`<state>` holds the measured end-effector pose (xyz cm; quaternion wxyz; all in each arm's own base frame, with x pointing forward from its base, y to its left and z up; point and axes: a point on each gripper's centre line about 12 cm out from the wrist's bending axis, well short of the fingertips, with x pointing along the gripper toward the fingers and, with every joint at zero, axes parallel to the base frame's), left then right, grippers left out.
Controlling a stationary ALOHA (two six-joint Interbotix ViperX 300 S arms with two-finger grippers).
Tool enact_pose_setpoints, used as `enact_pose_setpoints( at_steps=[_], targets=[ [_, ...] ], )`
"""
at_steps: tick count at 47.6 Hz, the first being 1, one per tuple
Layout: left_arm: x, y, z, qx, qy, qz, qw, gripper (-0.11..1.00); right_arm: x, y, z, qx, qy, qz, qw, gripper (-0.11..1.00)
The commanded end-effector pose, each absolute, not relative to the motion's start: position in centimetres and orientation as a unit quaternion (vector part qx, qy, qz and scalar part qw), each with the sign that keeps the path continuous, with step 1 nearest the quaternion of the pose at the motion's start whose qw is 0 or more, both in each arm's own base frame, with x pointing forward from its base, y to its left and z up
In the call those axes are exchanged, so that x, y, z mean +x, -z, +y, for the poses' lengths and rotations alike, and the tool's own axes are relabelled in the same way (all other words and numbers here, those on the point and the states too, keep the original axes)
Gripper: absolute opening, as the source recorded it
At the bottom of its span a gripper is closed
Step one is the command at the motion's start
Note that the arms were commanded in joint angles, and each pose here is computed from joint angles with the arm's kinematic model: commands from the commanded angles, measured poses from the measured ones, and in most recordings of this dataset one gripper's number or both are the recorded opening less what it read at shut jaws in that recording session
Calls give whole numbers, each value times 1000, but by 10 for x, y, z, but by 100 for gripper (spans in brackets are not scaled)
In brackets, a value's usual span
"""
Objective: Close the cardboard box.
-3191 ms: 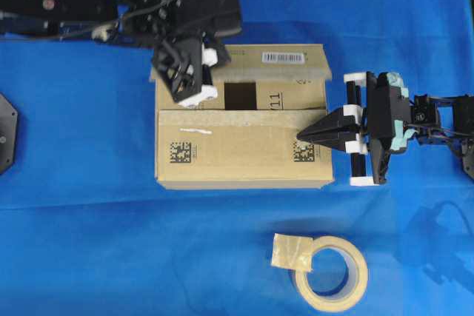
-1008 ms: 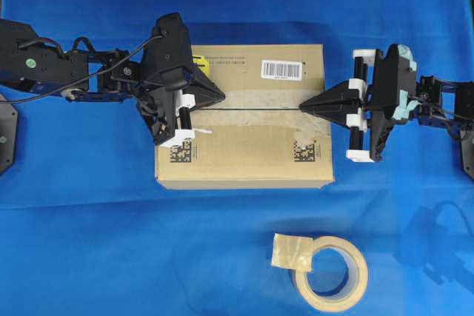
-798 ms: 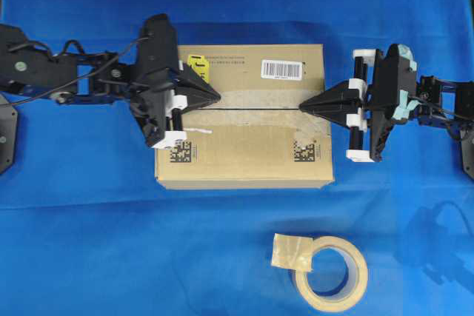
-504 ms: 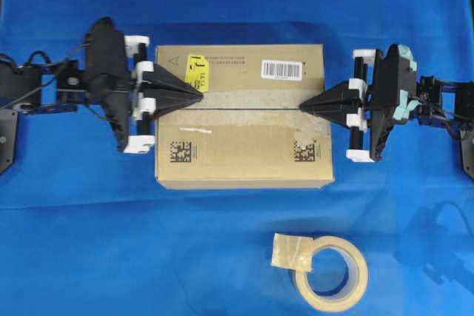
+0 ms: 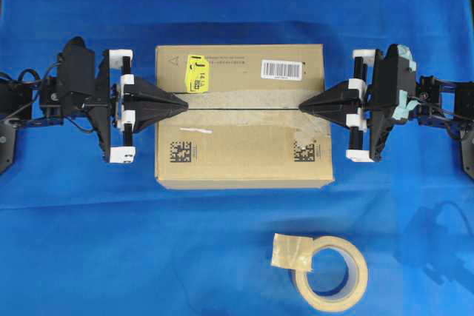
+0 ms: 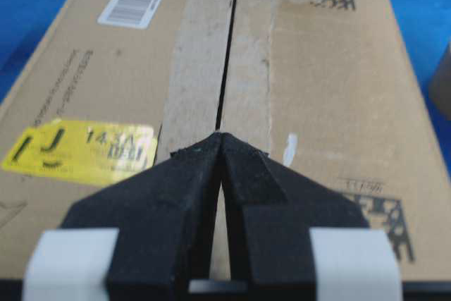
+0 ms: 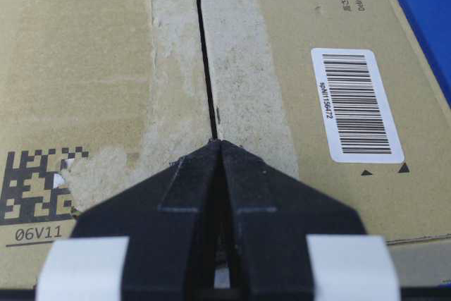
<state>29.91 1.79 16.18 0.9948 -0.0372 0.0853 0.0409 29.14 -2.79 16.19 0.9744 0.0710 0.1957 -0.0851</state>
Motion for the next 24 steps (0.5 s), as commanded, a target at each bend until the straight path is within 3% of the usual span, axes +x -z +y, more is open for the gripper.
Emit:
enact_pose_setpoints(
  at_steps=[1, 24],
  targets=[
    [303, -164, 18, -38, -42, 77, 995, 0, 293, -166, -30, 72, 89, 187, 976, 0],
    [304, -158, 18, -37, -41, 86, 995, 0, 293, -166, -30, 72, 89, 187, 976, 0]
  ],
)
